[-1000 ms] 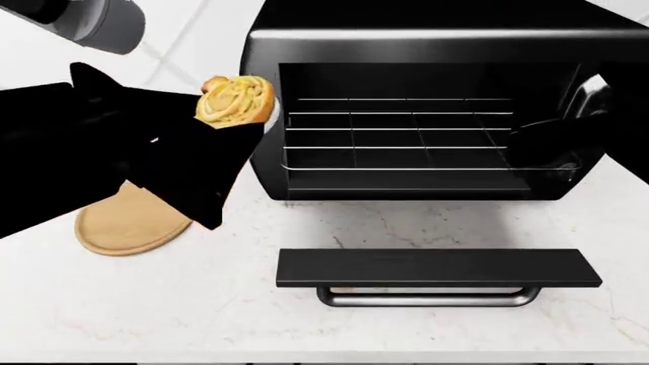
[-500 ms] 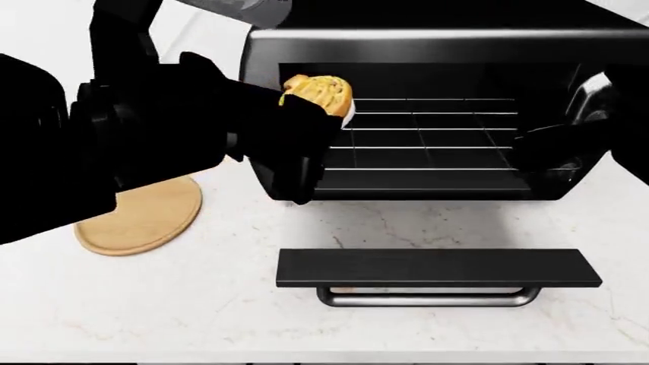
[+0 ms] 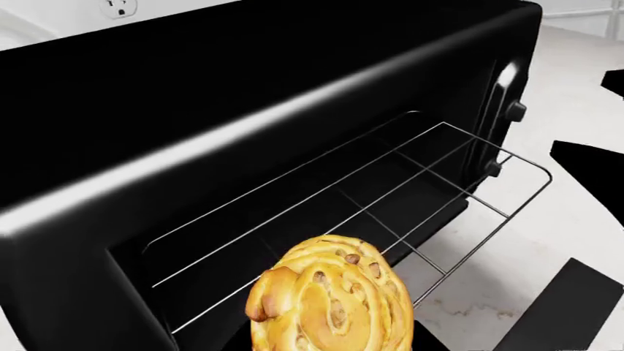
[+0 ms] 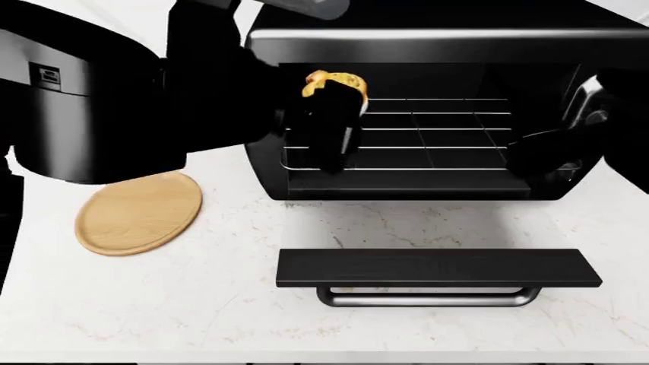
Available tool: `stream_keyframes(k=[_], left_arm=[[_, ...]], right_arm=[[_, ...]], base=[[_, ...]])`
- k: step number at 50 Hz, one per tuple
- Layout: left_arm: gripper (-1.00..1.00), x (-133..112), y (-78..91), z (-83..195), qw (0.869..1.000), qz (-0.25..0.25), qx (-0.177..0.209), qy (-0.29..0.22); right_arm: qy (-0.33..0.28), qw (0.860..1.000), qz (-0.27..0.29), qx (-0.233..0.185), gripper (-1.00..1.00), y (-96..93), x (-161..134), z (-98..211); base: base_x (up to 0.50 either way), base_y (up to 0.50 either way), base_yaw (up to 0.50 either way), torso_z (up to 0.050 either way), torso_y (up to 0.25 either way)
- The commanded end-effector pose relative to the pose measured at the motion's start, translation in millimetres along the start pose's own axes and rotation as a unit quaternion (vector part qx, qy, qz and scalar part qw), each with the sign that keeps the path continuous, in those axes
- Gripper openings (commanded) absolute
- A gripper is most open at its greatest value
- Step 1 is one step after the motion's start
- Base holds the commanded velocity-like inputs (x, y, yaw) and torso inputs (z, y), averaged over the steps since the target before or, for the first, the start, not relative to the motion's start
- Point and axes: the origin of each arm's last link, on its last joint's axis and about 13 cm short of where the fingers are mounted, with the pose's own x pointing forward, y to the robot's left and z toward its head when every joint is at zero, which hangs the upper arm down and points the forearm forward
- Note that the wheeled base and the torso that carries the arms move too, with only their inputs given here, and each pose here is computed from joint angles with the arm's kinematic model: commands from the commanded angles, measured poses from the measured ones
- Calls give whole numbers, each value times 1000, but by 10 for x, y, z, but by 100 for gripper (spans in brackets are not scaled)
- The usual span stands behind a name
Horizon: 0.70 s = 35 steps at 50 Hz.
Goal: Place the scone on the rack of the toaster oven.
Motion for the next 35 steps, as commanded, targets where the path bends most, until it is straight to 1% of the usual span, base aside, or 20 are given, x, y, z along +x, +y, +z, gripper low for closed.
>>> stream_keyframes(k=[1,5,11,12,19,26,33,35], left_arm=[[-100,161,39,25,1000,-8,-9,11],[-100,230,49,35,1000,-4,-3,14],[-100,337,67,-22,1000,-4,-1,31],[-100,338,63,-29,999,-4,0,32],[-100,370,34,-104,999,-8,14,46],[-100,365,7,-129,998,-14,24,54],[-100,358,5,-104,998,-12,26,53],[-100,360,12,-82,998,-11,18,51]], right_arm=[[-3,1000,4,2,100,-11,-30,-19],[-9,1000,2,5,100,-52,-137,-11],[-5,1000,3,2,100,-60,-198,-32],[-1,1000,1,-3,100,-62,-198,-38],[2,1000,5,-2,100,-17,-85,-54],[5,1000,4,-2,100,-21,-61,-54],[2,1000,3,-1,100,-41,-102,-49],[3,1000,2,-1,100,-45,-107,-64]], base=[[0,0,0,0,0],[0,0,0,0,0],[0,0,0,0,0],[0,0,0,0,0],[0,0,0,0,0],[0,0,0,0,0],[0,0,0,0,0],[0,0,0,0,0]])
